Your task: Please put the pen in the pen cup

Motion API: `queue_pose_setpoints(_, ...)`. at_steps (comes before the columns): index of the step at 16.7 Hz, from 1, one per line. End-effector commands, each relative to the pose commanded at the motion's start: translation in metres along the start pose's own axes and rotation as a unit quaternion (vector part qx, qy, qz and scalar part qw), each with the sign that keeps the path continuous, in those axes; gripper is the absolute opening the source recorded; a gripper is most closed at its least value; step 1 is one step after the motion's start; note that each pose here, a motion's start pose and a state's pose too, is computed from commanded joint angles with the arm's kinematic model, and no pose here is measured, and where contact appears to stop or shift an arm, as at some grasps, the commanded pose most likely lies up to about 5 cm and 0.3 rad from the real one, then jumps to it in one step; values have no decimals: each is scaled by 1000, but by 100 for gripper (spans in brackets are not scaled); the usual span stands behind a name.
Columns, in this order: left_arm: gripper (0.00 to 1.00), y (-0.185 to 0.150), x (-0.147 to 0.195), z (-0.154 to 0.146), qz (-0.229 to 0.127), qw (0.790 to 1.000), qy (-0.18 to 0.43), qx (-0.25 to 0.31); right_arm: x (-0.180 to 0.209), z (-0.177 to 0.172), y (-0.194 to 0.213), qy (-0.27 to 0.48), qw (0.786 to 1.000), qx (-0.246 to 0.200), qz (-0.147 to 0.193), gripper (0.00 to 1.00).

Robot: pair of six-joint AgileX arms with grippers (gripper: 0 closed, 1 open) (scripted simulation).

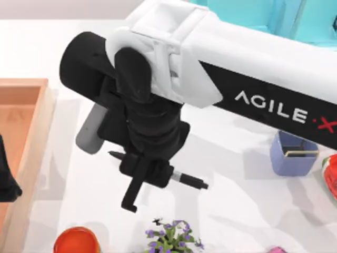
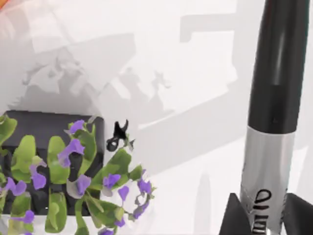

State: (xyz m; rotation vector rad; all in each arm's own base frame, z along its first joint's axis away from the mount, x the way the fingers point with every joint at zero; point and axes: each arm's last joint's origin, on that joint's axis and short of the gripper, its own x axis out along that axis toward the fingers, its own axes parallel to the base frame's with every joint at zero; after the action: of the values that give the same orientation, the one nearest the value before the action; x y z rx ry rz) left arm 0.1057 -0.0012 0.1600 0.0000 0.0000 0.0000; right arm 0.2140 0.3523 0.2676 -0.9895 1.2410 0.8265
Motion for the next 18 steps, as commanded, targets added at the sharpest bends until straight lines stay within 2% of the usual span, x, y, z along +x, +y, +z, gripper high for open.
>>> queue_pose_setpoints(6, 100, 0, 0, 0, 0, 1000, 0, 0, -5, 0, -5, -21, 1000, 8, 5, 0)
queue_pose_setpoints(11, 100, 0, 0, 0, 0, 1000, 0, 0, -24, 3, -30, -162, 985, 45, 48, 0)
queue_pose_setpoints(14, 100, 0, 0, 0, 0, 1000, 0, 0, -27, 6, -54, -275, 956, 65, 75, 0)
queue_pose_setpoints(18, 100, 0, 0, 0, 0, 1000, 0, 0, -22, -4, -103, -433, 892, 86, 94, 0)
